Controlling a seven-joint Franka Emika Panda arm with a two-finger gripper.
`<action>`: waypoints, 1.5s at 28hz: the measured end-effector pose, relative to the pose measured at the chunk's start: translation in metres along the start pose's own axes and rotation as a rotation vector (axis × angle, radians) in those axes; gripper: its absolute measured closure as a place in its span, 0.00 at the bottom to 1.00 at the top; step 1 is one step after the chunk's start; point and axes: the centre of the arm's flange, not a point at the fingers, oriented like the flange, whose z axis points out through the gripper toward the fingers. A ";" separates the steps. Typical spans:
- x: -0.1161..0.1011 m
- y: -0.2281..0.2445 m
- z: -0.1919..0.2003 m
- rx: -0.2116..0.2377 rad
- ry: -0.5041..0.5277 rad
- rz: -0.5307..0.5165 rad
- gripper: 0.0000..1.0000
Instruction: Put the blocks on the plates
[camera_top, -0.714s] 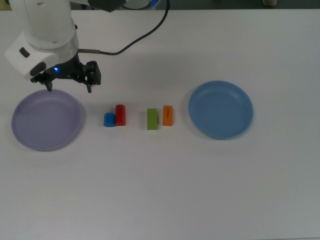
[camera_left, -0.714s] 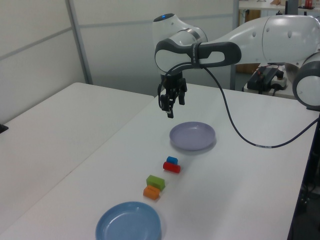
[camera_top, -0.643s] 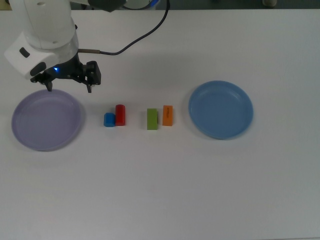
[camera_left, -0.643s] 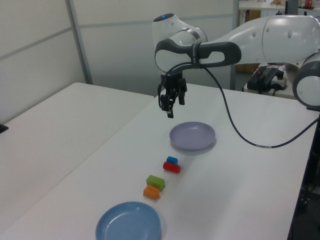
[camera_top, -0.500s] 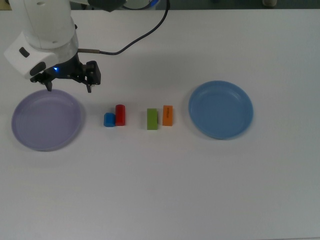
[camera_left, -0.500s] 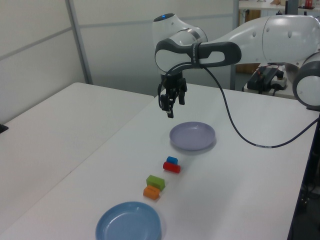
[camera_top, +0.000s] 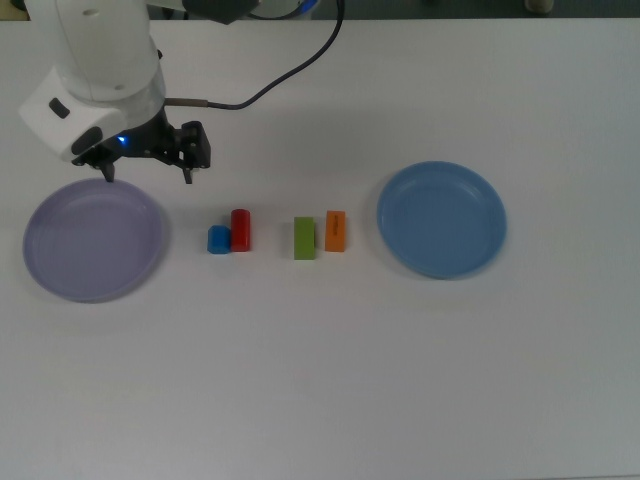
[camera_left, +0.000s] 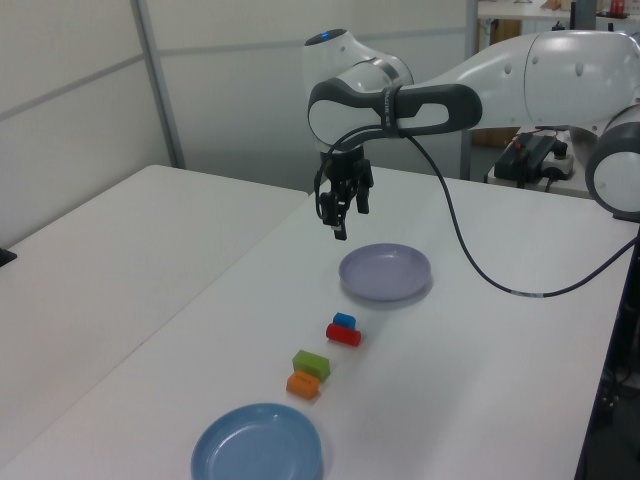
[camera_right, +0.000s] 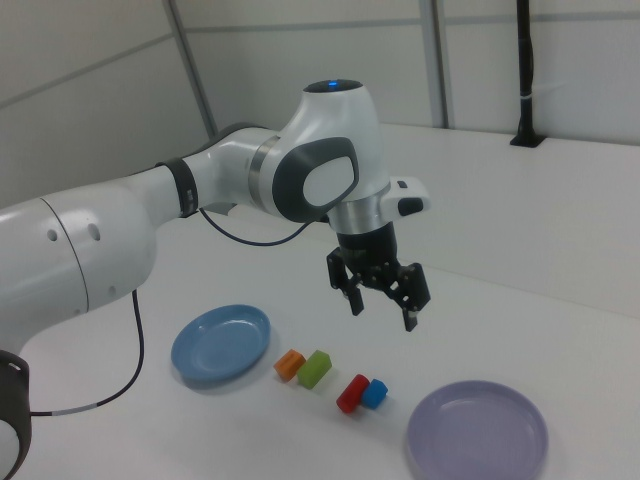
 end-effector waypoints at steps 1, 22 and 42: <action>0.000 -0.003 0.002 0.015 -0.002 0.000 0.00; 0.022 -0.150 0.101 0.007 -0.140 -0.167 0.00; 0.043 -0.184 0.141 -0.063 -0.047 -0.105 0.00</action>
